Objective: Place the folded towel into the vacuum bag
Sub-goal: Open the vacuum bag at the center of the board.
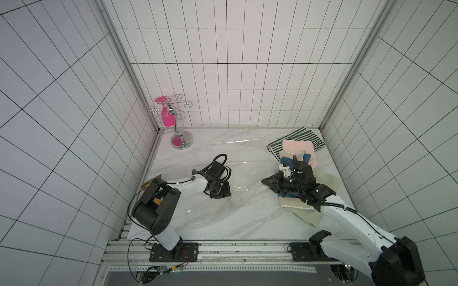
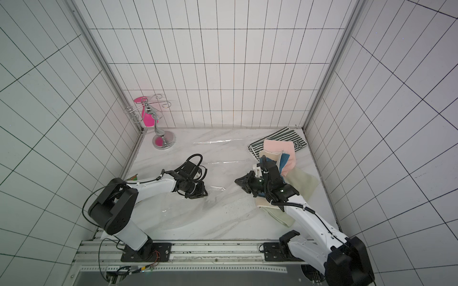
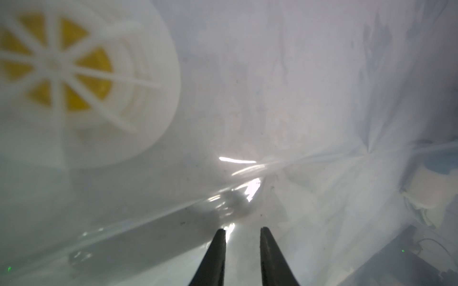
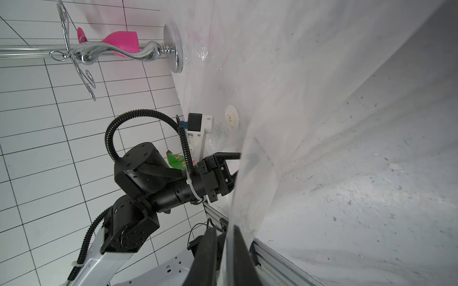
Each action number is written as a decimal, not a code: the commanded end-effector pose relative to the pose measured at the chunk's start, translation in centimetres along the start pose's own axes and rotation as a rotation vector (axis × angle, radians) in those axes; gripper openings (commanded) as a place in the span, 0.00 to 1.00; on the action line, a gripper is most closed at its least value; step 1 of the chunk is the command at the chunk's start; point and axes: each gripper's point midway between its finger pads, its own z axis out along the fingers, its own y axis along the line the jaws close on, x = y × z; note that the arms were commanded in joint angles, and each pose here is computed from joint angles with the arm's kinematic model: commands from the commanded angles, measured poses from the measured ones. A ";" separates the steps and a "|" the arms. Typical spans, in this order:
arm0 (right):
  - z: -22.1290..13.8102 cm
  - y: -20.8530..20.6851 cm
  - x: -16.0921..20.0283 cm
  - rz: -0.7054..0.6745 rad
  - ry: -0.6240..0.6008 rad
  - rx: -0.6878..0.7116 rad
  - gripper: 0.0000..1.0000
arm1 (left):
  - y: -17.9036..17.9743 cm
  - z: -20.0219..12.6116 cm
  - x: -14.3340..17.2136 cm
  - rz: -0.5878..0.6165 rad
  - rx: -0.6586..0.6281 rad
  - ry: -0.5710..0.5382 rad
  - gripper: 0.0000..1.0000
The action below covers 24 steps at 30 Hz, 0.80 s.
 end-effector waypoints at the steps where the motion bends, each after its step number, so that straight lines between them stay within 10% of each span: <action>1: -0.4 -1.7 0.2 0.064 0.010 0.034 0.14 | -2.2 -3.7 -2.0 0.066 0.043 -0.056 0.28; 10: -0.9 -1.9 -0.3 0.056 0.026 0.048 0.13 | -5.6 -16.1 -0.2 0.430 -0.045 -0.209 0.40; 16: -1.3 -1.8 -0.4 0.044 0.032 0.061 0.13 | -6.4 -16.4 4.6 0.842 -0.147 -0.227 0.51; 24: -1.2 -1.2 -0.7 0.036 0.047 0.057 0.13 | -7.8 -14.3 8.2 1.068 -0.065 -0.187 0.51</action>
